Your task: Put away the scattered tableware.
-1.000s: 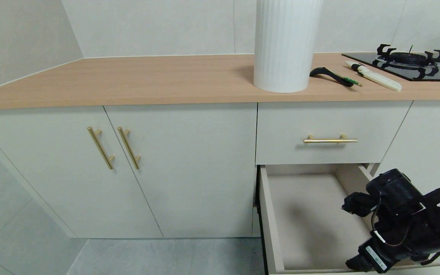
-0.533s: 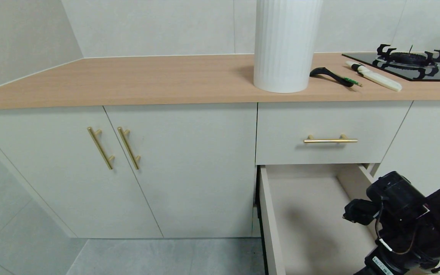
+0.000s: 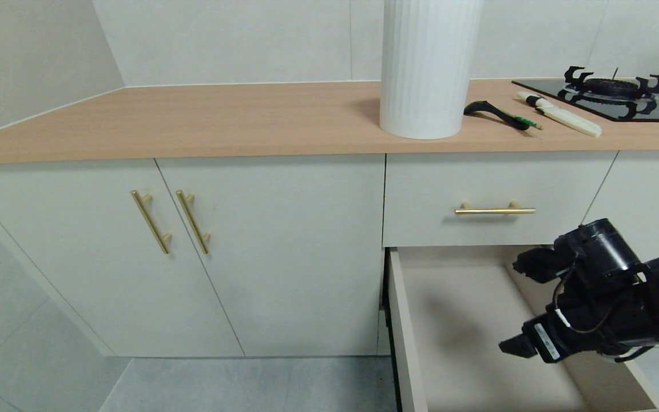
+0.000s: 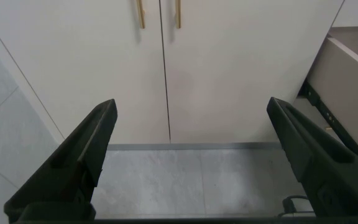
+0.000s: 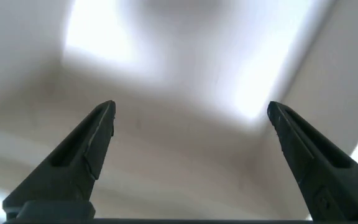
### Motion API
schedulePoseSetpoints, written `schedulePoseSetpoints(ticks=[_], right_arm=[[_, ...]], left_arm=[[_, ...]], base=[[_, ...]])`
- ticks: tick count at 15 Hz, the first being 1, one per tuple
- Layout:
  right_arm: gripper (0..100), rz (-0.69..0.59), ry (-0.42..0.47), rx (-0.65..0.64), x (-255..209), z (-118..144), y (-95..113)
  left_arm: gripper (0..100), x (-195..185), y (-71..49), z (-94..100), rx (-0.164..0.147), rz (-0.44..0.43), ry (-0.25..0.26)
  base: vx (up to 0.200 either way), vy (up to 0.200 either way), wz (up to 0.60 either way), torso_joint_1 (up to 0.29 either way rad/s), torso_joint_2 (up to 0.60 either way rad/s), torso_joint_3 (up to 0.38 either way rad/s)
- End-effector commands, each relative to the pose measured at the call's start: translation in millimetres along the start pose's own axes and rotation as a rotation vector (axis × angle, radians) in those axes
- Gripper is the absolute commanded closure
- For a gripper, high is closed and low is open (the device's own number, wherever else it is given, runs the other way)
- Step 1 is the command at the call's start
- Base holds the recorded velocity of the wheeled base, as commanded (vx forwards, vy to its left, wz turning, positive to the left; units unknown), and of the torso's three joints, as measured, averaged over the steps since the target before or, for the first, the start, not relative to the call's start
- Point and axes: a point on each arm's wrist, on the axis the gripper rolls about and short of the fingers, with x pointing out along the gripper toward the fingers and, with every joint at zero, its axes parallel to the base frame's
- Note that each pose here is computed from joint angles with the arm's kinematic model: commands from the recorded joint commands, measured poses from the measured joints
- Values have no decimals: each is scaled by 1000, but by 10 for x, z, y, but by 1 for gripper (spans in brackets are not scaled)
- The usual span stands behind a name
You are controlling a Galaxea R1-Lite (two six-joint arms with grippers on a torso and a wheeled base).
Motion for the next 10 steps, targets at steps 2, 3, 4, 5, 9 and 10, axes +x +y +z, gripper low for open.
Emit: schedulePoseSetpoints(ticks=[2,3,4,5,9,10], right_arm=[[0,-27,-142,114,21,119,-90],[0,-32,-160,125,21,134,-111],[0,-30,-172,126,6,143,-112],[0,-33,-176,127,2,144,-117],[0,-33,-193,129,-40,153,-120],[0,-35,-208,130,-45,162,-122]], left_arm=[[0,0,0,1,-1,0,-1],[0,0,0,1,0,0,-1],[0,0,0,1,0,0,-1],[0,0,0,1,0,0,-1],[0,0,0,1,-1,0,-1],[0,0,0,1,0,0,-1]], base=[[0,0,0,0,0,0],[0,0,0,0,0,0],[0,0,0,0,0,0],[0,0,0,0,0,0],[0,0,0,5,-30,-24],[0,0,0,71,-261,-203]])
